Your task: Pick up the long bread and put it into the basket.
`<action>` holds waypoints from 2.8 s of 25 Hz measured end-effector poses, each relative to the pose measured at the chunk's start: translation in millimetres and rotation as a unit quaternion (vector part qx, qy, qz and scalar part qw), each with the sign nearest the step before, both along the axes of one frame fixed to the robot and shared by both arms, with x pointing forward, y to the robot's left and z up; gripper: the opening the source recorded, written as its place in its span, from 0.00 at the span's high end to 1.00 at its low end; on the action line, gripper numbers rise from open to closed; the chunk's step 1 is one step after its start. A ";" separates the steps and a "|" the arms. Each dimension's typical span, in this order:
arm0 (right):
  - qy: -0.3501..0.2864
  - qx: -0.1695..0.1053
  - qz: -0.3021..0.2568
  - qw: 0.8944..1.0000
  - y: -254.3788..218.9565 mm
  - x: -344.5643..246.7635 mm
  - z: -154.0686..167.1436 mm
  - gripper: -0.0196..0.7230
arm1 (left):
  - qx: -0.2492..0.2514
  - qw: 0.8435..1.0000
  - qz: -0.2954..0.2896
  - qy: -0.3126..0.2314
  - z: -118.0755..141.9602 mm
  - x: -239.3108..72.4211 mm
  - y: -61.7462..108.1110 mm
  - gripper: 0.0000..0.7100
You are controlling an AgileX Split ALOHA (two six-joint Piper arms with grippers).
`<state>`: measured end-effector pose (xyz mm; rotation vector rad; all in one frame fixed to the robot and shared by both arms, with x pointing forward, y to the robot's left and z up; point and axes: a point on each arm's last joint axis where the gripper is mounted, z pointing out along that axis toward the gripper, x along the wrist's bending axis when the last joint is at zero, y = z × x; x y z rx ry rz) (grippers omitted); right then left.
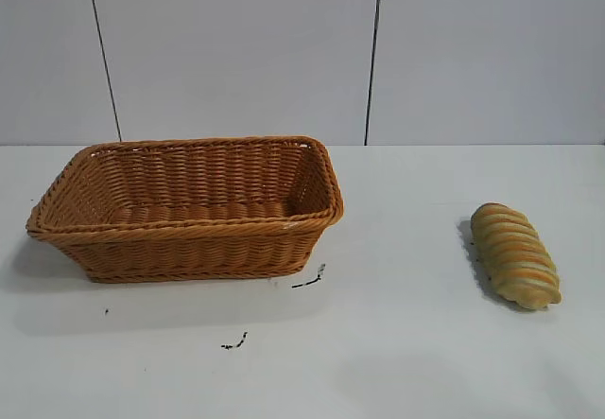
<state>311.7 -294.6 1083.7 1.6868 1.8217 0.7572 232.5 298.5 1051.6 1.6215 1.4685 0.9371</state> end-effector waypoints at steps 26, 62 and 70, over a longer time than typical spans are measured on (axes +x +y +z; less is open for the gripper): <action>0.267 0.015 0.015 0.963 9.2 257.1 -74.3 0.05 | 0.000 1.000 0.000 0.000 0.0 0.0 0.0 0.03; 0.353 0.000 0.014 0.935 34.8 328.7 -197.0 0.05 | 0.000 1.000 0.000 0.000 0.0 0.0 0.0 0.03; 0.362 -0.001 0.013 0.932 34.7 327.1 -197.1 0.55 | 0.000 1.000 0.000 0.000 0.0 0.0 0.0 0.03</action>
